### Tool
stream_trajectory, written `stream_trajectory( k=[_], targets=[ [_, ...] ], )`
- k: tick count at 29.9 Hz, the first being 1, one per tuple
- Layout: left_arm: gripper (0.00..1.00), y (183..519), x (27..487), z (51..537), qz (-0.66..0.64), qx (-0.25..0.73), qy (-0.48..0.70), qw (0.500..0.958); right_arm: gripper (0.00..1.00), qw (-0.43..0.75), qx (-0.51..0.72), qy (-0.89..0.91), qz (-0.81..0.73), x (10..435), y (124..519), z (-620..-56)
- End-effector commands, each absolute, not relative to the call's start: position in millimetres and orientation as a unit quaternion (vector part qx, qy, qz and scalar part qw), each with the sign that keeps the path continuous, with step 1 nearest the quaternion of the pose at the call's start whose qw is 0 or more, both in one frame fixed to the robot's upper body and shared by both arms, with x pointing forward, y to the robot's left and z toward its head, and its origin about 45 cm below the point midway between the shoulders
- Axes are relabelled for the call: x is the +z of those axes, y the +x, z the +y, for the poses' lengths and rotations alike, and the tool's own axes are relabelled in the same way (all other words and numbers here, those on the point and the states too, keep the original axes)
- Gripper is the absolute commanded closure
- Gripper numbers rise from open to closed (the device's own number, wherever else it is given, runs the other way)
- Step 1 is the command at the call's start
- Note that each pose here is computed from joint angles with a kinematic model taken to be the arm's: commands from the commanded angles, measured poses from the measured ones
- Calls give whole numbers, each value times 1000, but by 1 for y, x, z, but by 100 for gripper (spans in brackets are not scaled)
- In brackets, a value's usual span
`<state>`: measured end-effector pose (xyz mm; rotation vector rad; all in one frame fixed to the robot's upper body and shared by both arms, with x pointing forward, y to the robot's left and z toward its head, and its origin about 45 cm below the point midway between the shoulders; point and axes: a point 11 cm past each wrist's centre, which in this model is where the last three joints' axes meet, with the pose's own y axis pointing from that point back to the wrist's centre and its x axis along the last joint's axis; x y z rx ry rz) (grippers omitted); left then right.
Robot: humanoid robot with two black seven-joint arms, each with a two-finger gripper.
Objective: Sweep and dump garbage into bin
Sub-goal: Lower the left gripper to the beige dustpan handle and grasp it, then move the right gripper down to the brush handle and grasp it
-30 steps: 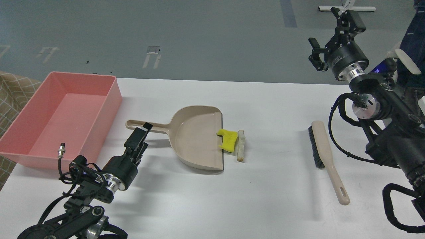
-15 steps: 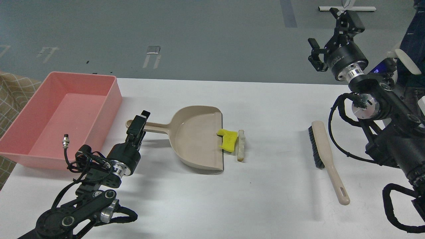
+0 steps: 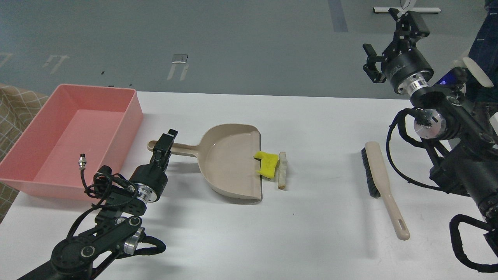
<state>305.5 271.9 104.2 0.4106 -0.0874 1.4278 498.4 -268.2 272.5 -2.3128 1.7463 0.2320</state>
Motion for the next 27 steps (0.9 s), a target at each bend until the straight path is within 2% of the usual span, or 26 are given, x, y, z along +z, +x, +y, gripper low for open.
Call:
stream_trajectory(
  k=[1, 2, 9, 15, 20, 25, 27],
  targets=[
    [89, 305, 103, 271, -38, 648, 189, 737, 0, 115, 81, -790, 597, 271, 498, -269],
    [100, 305, 103, 271, -39, 647, 190, 738, 0, 115, 81, -789, 598, 270, 498, -270],
    [100, 306, 104, 270, -36, 647, 192, 738, 0, 93, 64, -797, 593, 273, 495, -278],
    [100, 311, 108, 270, -41, 648, 187, 737, 0, -12, -10, -836, 548, 281, 472, -295],
    [100, 311, 109, 270, -42, 649, 185, 736, 0, -124, -67, -857, 495, 290, 436, -323],
    [100, 312, 109, 263, -37, 648, 178, 739, 0, -275, -123, -860, 412, 284, 371, -351],
    [100, 312, 109, 259, -36, 647, 175, 741, 0, -307, -139, -858, 388, 281, 356, -355]
  ],
)
